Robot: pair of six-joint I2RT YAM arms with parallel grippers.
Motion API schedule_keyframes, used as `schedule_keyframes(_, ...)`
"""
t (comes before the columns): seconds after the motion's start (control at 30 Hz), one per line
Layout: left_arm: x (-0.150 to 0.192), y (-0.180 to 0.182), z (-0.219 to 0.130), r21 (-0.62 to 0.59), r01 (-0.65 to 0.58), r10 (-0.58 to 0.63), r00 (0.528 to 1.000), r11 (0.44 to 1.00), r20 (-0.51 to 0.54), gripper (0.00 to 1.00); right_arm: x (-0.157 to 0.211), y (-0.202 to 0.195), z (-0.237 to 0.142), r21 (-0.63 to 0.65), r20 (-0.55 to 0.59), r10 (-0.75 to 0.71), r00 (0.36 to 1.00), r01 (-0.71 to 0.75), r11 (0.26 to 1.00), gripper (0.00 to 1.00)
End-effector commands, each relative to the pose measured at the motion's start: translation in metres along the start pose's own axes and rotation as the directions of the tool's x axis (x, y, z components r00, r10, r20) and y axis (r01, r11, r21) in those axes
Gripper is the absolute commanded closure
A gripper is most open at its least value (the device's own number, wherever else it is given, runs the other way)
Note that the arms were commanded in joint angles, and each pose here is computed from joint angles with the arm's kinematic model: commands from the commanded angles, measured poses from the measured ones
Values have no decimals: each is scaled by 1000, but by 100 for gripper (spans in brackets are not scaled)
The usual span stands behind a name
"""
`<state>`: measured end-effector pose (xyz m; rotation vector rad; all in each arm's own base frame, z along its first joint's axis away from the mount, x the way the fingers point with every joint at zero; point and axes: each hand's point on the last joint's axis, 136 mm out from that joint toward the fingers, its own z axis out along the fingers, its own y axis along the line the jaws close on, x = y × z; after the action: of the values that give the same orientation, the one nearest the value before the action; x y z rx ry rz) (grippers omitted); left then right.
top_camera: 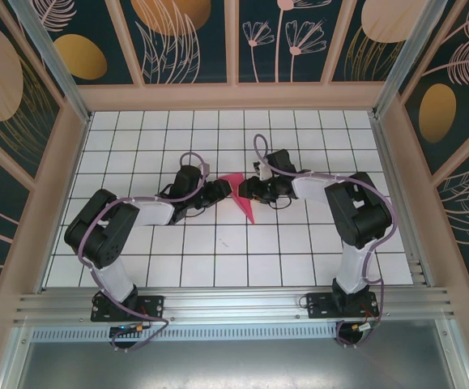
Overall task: Fold a paper plane with a square sheet of paper (pick it up from the middle)
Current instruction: Move a paper plane to the center of the table.
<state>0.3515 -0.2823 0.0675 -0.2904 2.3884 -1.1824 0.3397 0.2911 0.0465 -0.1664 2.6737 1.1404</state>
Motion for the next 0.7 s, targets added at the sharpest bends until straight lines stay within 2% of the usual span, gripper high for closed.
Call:
schedule_keyframes(0.0, 3, 5, 1, -15, 14, -14, 1000, 1000, -3, 49, 3, 10, 6, -24, -33, -43, 999, 42, 999, 50)
schedule_keyframes(0.13, 4, 7, 0, -21, 14, -14, 1000, 1000, 3, 50, 6, 15, 9, -21, -41, -56, 998, 55, 998, 51)
schedule_keyframes(0.33, -6, 13, -14, -58, 30, -24, 996, 998, 86, 51, 14, 14, 20, 73, -59, -92, 994, 96, 993, 63)
schedule_keyframes(0.57, -22, 27, -44, -126, 76, -44, 969, 989, 242, 52, 15, 10, 29, 313, -52, -160, 986, 168, 935, 68)
schedule_keyframes(0.67, -25, 32, -57, -141, 92, -47, 955, 986, 294, 52, 13, 16, 32, 365, -52, -182, 982, 189, 912, 69)
